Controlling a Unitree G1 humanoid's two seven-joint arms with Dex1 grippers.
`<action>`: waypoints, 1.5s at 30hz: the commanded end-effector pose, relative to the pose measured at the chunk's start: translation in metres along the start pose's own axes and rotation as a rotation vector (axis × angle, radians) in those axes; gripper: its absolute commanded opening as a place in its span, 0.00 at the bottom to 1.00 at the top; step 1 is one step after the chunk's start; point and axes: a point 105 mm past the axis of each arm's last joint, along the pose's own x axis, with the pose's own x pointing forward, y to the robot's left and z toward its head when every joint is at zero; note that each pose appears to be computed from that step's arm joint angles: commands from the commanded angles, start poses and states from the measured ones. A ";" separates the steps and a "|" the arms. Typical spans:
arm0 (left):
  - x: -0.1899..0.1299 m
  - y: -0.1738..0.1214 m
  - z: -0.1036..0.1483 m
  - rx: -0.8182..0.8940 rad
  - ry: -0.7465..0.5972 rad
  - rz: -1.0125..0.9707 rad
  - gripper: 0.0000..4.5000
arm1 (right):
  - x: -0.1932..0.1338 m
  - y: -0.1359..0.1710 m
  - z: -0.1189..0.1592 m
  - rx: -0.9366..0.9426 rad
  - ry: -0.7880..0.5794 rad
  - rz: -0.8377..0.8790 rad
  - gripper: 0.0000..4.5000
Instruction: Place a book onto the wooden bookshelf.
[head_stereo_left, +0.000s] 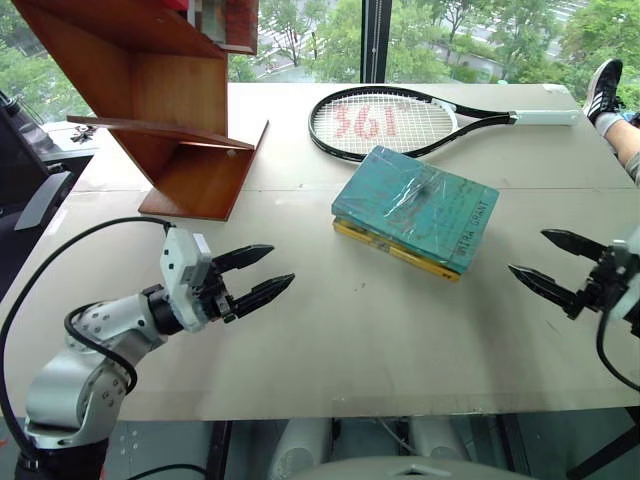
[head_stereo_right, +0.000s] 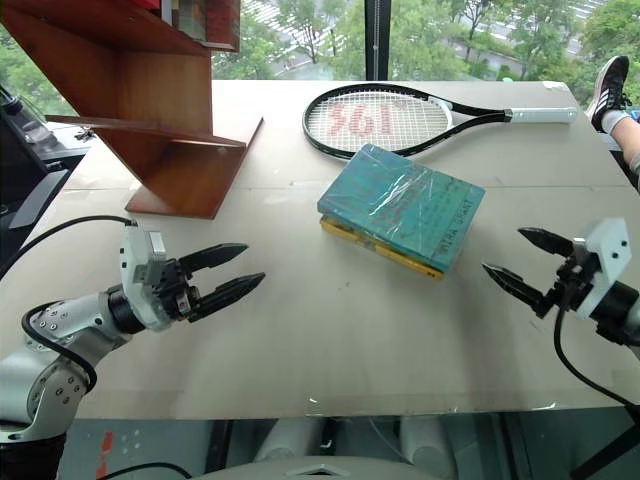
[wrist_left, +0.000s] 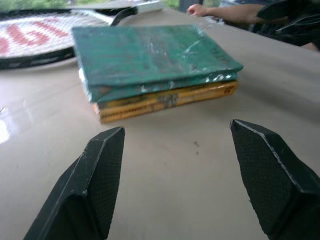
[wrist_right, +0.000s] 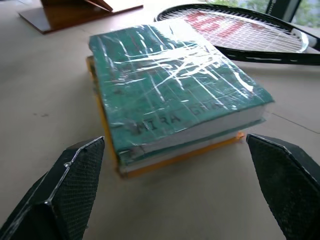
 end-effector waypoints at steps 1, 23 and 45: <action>0.007 -0.016 0.018 0.063 -0.035 -0.093 0.77 | 0.010 -0.012 0.010 0.009 0.023 -0.027 1.00; 0.003 -0.029 0.015 0.052 -0.028 -0.031 0.78 | 0.147 -0.090 0.015 -0.299 0.420 -0.047 0.01; -0.003 -0.026 -0.005 -0.077 0.017 0.087 0.78 | 0.146 -0.023 0.033 -0.298 0.287 0.249 0.01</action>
